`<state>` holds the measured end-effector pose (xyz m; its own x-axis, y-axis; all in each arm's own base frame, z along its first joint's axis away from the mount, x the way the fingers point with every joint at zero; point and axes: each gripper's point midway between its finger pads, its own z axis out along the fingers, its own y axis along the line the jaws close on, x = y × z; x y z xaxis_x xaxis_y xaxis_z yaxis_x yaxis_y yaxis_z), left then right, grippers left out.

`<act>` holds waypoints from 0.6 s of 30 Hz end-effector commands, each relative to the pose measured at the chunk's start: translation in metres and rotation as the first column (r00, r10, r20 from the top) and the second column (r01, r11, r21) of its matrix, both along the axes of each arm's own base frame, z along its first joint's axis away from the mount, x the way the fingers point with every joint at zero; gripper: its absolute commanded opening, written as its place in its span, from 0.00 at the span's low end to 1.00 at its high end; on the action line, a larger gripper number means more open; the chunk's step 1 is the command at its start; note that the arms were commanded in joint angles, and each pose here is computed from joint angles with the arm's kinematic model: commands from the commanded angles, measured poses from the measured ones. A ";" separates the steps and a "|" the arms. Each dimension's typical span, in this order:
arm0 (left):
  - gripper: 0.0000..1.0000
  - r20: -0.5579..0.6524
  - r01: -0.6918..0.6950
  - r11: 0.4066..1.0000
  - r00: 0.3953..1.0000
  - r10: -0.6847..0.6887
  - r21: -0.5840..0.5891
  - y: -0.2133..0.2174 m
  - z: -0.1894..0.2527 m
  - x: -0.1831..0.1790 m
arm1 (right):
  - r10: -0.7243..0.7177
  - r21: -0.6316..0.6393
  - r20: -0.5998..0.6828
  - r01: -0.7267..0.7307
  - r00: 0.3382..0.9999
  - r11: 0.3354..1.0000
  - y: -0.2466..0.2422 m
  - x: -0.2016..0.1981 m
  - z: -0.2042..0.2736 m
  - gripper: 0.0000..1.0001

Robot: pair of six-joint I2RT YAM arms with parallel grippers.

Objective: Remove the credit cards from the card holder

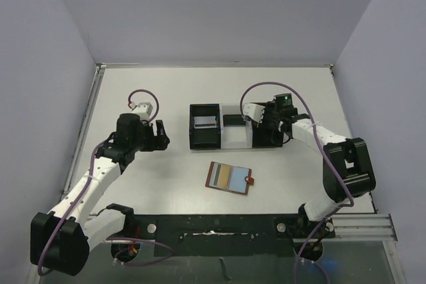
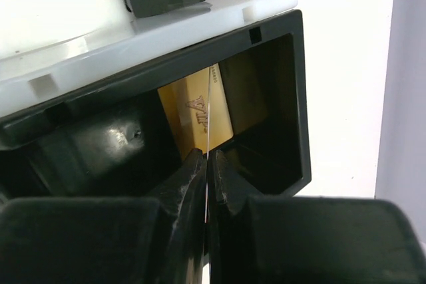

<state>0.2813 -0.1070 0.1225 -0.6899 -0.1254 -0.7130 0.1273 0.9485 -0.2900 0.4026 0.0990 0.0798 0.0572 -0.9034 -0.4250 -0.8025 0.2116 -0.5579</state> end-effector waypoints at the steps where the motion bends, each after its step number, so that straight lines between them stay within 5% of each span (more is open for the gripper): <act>1: 0.74 0.056 0.021 1.000 0.998 -0.021 -0.005 -0.004 0.017 0.011 | 0.007 -0.003 0.157 -0.007 0.988 1.000 0.004 0.039 0.030 0.00; 18: 0.74 0.043 0.026 1.000 0.999 -0.027 0.002 -0.004 0.014 0.010 | 0.079 0.000 0.005 -0.079 0.997 0.997 0.016 0.034 -0.012 0.07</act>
<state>0.2805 -0.1063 0.1176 -0.7018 -0.1146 -0.7031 0.1268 0.9511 -0.2816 0.4339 0.1064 0.0566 0.0897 -0.9146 -0.3942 -0.8156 0.1597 -0.5561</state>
